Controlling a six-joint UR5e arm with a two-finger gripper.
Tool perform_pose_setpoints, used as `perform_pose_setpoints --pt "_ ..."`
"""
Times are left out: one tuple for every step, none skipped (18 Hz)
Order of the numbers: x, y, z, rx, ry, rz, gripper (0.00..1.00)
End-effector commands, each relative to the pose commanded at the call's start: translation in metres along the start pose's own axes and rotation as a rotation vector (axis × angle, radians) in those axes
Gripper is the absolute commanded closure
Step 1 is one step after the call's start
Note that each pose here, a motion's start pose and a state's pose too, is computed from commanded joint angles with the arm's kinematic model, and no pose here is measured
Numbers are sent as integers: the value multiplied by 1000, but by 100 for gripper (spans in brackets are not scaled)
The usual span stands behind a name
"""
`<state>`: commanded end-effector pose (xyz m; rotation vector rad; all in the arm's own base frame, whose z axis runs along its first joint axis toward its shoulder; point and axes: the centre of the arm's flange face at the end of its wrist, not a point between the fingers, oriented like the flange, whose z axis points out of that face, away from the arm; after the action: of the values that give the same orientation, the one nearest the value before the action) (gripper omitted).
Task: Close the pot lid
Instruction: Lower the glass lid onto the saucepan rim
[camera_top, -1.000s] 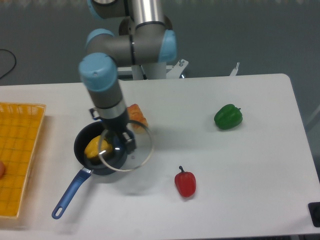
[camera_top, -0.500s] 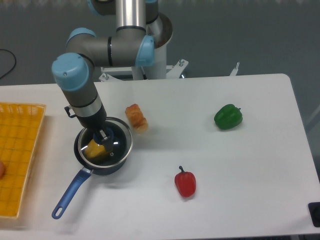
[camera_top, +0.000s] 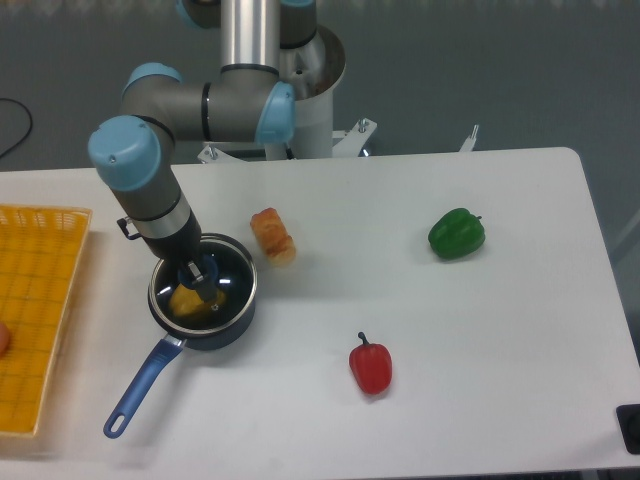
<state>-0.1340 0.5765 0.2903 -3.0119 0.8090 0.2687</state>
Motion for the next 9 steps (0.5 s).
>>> perform_pose_setpoints --pt "0 0 1 -1 -1 0 36" --pt "0 0 3 -3 2 0 36" --pt "0 -1 2 -3 2 2 36" --pt "1 -1 3 -4 4 2 36" --pt "0 -1 4 -6 3 2 36" --pt "0 -2 7 -8 7 1 36" --pt "0 -2 9 -10 9 2 36" --pt "0 -2 10 -12 12 -4 36" --pt "0 -3 12 -16 10 -5 36"
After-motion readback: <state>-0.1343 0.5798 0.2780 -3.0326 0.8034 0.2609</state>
